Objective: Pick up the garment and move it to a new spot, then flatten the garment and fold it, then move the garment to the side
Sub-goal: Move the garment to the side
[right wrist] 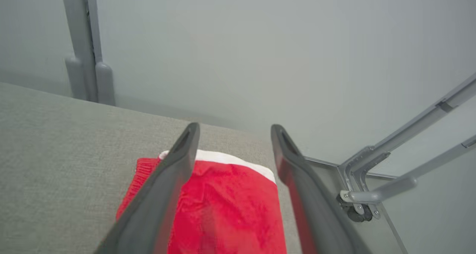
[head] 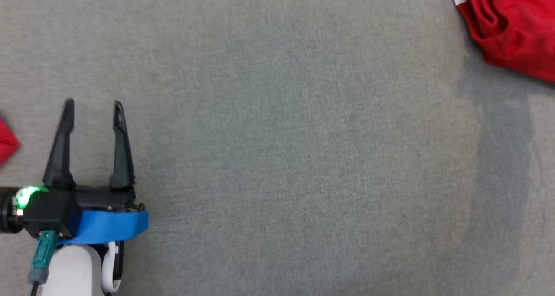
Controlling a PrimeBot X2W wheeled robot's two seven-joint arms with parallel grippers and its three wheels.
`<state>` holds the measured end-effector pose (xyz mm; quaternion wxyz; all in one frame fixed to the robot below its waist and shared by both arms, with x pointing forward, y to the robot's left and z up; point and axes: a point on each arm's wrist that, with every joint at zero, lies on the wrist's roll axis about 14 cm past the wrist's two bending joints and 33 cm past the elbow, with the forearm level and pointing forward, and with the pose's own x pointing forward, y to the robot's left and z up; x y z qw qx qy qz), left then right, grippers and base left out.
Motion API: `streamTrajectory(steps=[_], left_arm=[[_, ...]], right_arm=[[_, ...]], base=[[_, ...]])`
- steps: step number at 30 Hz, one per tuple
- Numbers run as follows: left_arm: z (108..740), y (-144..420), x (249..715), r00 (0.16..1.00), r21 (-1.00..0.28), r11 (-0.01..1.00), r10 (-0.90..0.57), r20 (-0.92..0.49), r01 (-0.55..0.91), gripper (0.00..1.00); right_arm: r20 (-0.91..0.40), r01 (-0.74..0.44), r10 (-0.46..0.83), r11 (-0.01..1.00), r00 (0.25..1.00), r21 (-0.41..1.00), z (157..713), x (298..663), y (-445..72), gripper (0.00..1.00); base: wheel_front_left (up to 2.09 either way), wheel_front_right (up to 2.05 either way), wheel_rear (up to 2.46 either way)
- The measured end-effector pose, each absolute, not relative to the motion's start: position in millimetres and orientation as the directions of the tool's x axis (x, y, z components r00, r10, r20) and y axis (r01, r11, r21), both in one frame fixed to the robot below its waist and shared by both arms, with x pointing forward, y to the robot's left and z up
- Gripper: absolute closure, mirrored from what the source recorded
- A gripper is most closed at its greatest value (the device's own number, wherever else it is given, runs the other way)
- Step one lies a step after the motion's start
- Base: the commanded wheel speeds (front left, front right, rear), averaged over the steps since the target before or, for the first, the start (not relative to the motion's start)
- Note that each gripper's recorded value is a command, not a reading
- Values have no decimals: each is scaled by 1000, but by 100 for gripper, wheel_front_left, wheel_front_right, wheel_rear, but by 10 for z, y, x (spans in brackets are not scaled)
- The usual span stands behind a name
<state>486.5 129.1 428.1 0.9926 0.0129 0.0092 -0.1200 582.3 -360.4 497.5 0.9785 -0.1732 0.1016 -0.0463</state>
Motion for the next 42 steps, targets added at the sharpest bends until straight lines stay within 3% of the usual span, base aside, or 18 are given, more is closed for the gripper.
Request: streamTrajectory(steps=[10, 19, 31, 42], left_arm=[[4638, 1613, 4405, 991, 26, 991, -134, -1, 134, 0], [4694, 1823, 3955, 998, -2, 999, -54, -23, 54, 0], [4629, 2016, 3590, 998, -22, 1000, 17, -56, -18, 0], [4575, 2047, 3415, 997, -27, 999, 26, -73, -28, 0]], right_arm=[[47, -114, 120, 985, 992, -127, 5335, 5377, -2385, 0], [69, -191, 187, 981, 980, 46, 5152, 4643, -1779, 0], [30, -161, 159, 976, 987, 150, 4888, 3934, -1608, 0], [18, -97, 95, 979, 995, 178, 4838, 3650, -1689, 0]], base=[[0, 0, 0], [0, 0, 0], [0, 0, 0], [0, 0, 0]])
